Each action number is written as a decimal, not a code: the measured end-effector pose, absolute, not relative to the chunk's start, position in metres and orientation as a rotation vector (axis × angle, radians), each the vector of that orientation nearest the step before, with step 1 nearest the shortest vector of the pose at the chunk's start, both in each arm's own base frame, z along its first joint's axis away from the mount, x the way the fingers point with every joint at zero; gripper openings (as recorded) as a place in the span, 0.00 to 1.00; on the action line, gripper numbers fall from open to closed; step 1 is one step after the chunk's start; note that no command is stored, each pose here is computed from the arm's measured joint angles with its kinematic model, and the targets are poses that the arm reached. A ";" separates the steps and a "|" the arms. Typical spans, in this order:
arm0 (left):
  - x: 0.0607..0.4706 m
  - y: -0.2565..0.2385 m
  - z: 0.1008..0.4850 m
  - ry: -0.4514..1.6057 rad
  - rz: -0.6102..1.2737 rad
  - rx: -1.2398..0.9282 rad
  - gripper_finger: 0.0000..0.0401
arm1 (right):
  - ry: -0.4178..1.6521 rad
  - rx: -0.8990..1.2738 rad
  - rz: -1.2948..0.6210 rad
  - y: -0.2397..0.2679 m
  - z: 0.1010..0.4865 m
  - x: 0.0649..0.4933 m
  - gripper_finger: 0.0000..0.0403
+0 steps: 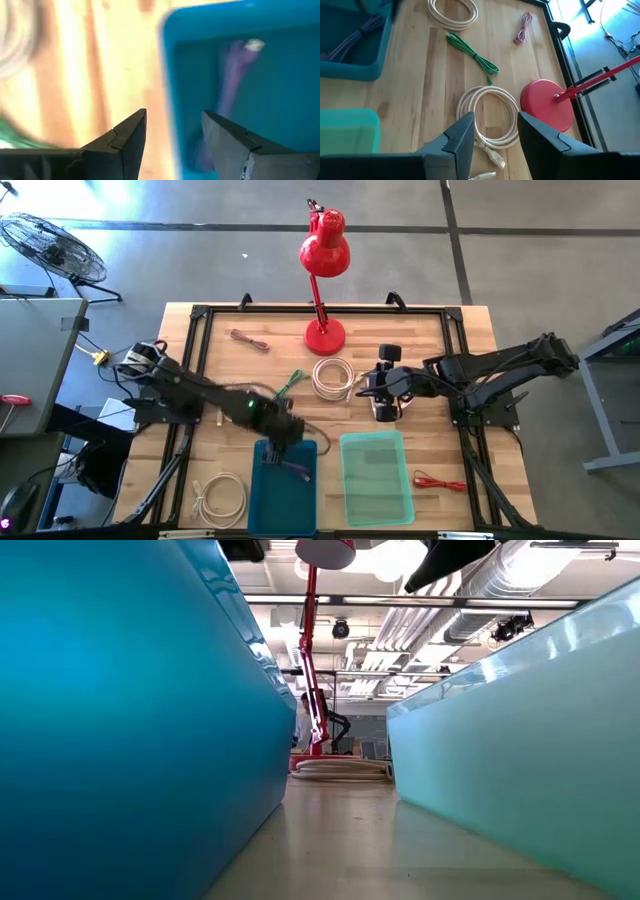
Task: Pick & Place USB Port
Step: Put the white USB cable into the green bin
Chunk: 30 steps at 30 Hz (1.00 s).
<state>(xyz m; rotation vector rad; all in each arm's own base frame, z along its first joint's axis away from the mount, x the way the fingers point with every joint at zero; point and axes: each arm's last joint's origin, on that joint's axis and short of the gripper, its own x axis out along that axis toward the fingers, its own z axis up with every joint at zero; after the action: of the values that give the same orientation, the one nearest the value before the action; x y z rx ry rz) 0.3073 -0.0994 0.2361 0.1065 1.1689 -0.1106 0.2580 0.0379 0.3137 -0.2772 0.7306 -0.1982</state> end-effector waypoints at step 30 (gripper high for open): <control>0.378 0.074 0.208 1.019 -0.345 0.596 0.47 | 0.842 -0.451 -0.606 0.014 0.333 0.192 0.35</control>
<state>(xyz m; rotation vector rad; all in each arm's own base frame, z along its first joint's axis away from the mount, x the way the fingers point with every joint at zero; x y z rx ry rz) 0.3778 0.0744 0.2079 0.5959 1.0193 -0.3448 0.1921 0.0139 0.3330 -0.4507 0.8423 -0.6063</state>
